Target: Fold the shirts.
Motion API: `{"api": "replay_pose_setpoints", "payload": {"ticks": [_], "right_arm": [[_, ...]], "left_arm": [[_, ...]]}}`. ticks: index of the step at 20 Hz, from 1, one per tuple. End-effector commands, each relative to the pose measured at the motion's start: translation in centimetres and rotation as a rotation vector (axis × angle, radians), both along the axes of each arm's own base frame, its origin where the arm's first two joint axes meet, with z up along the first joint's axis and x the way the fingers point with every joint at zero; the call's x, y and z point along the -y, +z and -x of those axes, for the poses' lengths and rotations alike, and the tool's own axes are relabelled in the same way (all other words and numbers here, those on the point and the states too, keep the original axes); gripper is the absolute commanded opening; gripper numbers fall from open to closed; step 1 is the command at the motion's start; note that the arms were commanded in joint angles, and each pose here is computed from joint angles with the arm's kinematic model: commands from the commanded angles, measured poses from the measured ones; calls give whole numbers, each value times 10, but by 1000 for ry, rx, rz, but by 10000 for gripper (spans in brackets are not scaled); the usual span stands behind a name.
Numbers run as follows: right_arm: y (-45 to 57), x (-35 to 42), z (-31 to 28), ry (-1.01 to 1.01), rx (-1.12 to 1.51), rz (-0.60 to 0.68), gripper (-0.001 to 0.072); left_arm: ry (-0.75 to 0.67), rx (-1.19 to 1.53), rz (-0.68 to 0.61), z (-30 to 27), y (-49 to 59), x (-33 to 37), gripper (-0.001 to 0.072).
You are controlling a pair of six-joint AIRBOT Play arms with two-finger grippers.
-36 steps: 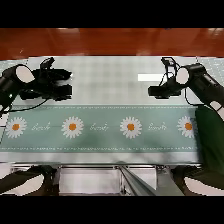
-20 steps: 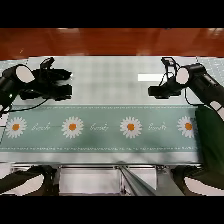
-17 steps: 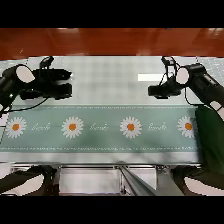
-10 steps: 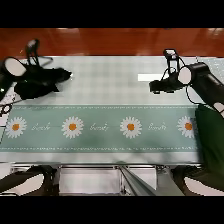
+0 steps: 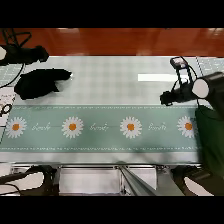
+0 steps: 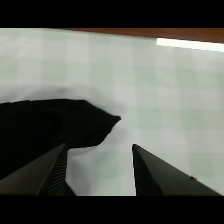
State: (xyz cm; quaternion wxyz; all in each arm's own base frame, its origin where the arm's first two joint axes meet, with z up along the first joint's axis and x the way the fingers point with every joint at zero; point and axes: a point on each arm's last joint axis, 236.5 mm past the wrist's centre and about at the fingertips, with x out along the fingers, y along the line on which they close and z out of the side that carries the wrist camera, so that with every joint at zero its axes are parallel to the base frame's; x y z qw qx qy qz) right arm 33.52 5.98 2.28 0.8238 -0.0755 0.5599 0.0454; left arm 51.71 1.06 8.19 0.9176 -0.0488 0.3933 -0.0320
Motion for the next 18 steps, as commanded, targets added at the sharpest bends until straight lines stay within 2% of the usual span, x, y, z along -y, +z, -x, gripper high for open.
{"api": "replay_pose_setpoints", "payload": {"ticks": [1, 5, 11, 15, 16, 17, 18], "right_arm": [[-8, 2, 21, -40, -26, -25, 418], [-10, -9, 24, -48, -39, -75, 417], [-9, -12, 23, -77, -35, -98, 416], [-9, -13, 23, -90, -36, -110, 414], [-9, -13, 23, -93, -36, -111, 411], [-9, -13, 23, -99, -37, -114, 411], [-9, -14, 23, -99, -37, -115, 411]], "left_arm": [[-25, -220, -141, 15, -65, -38, 506], [-16, -288, -135, 9, -113, -46, 506], [-38, -380, -256, 11, -164, -71, 505], [-45, -416, -269, 16, -178, -74, 485], [-47, -437, -265, 20, -178, -74, 321], [-49, -466, -261, 26, -178, -74, 36], [-49, -485, -257, 29, -174, -73, 21]]}}
